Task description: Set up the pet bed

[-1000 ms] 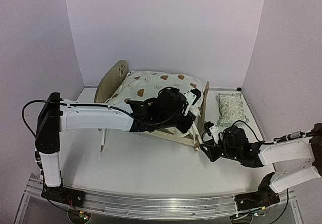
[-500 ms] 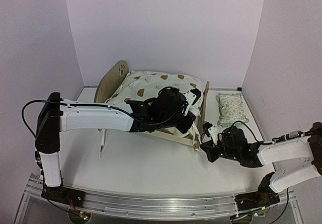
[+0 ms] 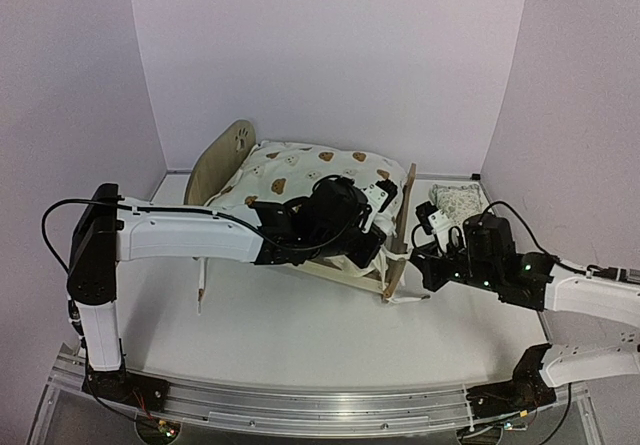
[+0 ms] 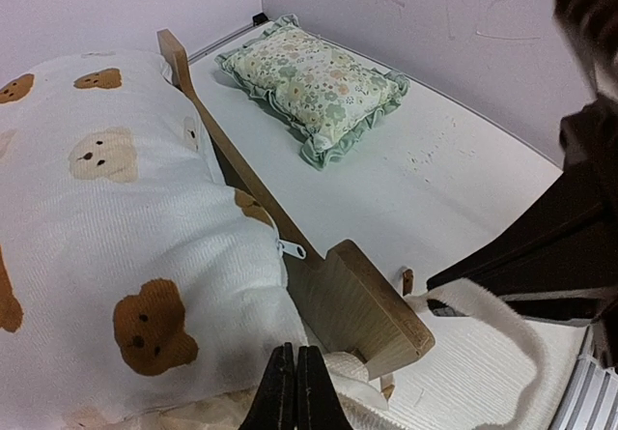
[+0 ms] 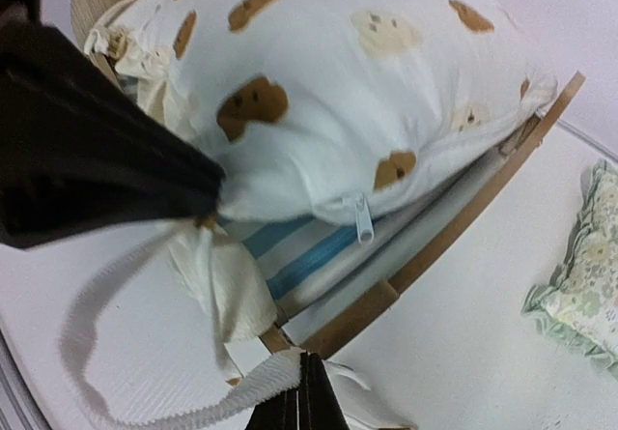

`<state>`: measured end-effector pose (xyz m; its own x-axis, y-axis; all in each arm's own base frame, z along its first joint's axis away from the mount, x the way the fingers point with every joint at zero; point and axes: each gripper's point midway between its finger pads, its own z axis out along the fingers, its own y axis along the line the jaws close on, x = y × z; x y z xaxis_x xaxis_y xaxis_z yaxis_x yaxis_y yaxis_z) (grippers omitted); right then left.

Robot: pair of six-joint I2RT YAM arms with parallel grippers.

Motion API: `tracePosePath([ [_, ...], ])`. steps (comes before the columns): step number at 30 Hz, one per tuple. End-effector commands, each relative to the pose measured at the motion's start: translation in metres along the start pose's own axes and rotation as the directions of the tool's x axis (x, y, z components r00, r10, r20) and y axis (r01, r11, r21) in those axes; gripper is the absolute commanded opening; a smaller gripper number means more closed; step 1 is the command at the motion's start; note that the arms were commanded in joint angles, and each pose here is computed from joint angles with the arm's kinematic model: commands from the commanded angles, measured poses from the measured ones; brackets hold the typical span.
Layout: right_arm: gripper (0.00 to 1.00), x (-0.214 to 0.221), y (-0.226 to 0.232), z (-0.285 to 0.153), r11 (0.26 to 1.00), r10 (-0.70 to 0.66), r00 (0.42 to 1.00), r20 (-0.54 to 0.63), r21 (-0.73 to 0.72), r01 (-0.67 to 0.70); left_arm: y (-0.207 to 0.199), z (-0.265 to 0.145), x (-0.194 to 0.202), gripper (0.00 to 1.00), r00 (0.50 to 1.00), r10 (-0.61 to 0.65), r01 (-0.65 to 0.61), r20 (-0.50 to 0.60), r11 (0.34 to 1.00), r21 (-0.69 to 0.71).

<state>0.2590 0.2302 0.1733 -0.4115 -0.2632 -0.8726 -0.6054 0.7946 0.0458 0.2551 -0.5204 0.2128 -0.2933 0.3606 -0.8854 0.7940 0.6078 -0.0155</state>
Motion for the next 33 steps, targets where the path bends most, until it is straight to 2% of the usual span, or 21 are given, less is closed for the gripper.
tracePosePath([
  [1,0.00,-0.029,0.006,-0.022,0.999,-0.029,1.000,0.005,-0.026,0.029,-0.005,-0.029,-0.040,0.00,0.994,-0.038,0.034,0.099,0.999,0.041],
  [10,0.00,-0.096,0.031,-0.042,0.986,-0.064,0.992,0.109,-0.144,0.080,0.000,-0.040,-0.050,0.00,0.993,-0.038,0.035,0.115,0.999,0.022],
  [15,0.00,-0.105,0.033,-0.028,0.987,-0.063,0.994,0.092,-0.141,0.076,0.005,-0.046,-0.050,0.00,0.992,-0.038,0.038,0.119,0.999,-0.001],
  [25,0.00,-0.060,0.003,0.011,0.998,-0.056,0.997,-0.051,0.026,0.057,0.008,-0.043,-0.039,0.00,0.995,-0.035,0.036,0.096,0.999,-0.014],
  [33,0.00,-0.011,-0.005,0.039,0.997,-0.007,0.984,-0.177,0.078,0.021,0.007,-0.037,-0.030,0.00,0.996,-0.037,0.038,0.079,0.999,-0.014],
])
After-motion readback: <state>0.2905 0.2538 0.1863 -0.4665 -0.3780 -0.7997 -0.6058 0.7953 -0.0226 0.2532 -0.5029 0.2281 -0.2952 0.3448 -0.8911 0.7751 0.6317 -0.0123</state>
